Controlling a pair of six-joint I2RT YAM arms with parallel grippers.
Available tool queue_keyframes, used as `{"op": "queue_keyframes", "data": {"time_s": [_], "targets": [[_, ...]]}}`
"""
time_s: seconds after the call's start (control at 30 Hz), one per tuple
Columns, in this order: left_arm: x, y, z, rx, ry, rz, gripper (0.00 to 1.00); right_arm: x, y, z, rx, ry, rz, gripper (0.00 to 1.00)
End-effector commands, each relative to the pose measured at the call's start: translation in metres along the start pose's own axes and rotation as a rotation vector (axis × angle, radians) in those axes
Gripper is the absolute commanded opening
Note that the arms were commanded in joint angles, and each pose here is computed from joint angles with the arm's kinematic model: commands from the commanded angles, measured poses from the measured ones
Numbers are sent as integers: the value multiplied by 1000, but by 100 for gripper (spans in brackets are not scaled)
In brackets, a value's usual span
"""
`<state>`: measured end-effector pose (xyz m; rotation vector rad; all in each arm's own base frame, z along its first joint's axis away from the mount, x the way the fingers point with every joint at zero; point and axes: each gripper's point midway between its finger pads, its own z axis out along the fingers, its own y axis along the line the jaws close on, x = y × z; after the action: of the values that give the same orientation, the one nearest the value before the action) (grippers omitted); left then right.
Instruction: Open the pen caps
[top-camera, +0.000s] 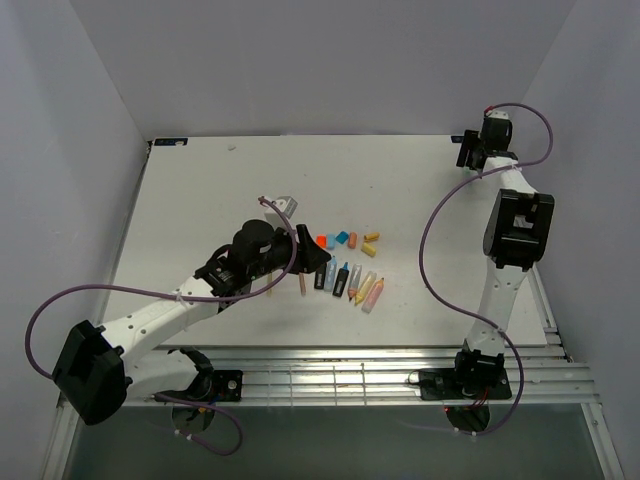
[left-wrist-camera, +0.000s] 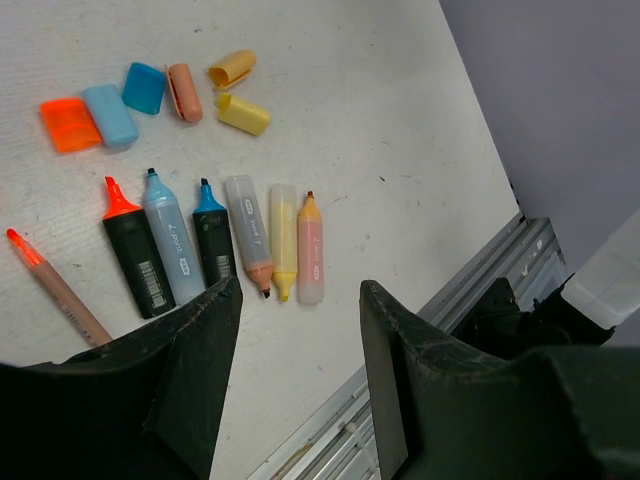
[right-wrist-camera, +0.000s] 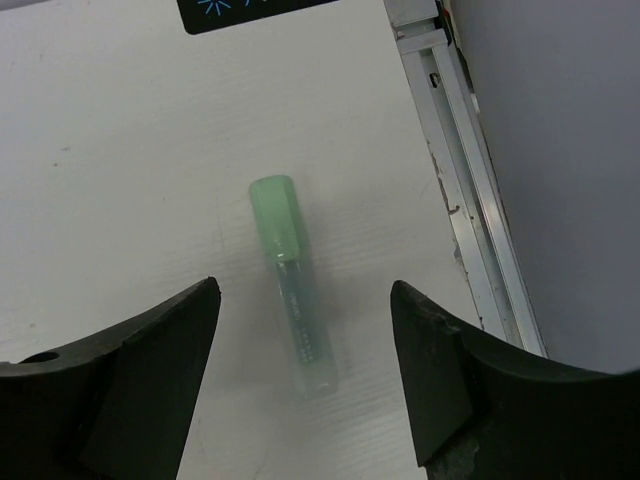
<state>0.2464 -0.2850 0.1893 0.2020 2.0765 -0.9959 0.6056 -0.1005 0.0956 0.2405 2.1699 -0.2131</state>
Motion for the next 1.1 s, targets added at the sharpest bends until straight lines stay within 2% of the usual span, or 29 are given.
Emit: {"op": "queue_keyframes", "data": {"time_s": [0.0, 0.2, 0.27, 0.33, 0.57, 0.67, 0.7, 0.77, 0.8, 0.93, 1.07], "targets": [[-6, -14, -3, 72, -19, -12, 61, 1, 11, 9, -53, 21, -58, 74], [-1, -7, -3, 47, -6, -10, 61, 17, 18, 24, -114, 50, -67, 64], [1, -7, -3, 50, -2, -11, 61, 31, 17, 32, -114, 81, -76, 64], [3, -8, -3, 56, 0, -14, 61, 20, 15, 34, -110, 71, -73, 63], [3, -9, -3, 64, 3, -17, 61, 34, 9, 38, -112, 131, -56, 59], [5, -8, -5, 64, 8, -19, 61, 46, 5, 38, -98, 183, -56, 53], [5, -8, -5, 62, 7, -21, 61, 52, 3, 36, -94, 206, -57, 44], [6, -8, -7, 63, 10, -25, 61, 59, -1, 34, -76, 231, -61, 36], [7, -8, -7, 61, 14, -27, 61, 63, -1, 34, -73, 242, -60, 25], [8, -10, -13, 57, 30, -50, 61, 66, 5, 25, -98, 261, -30, 8], [11, -16, -21, 69, 55, -81, 61, 33, 28, -4, -162, 209, 90, 8]]}}
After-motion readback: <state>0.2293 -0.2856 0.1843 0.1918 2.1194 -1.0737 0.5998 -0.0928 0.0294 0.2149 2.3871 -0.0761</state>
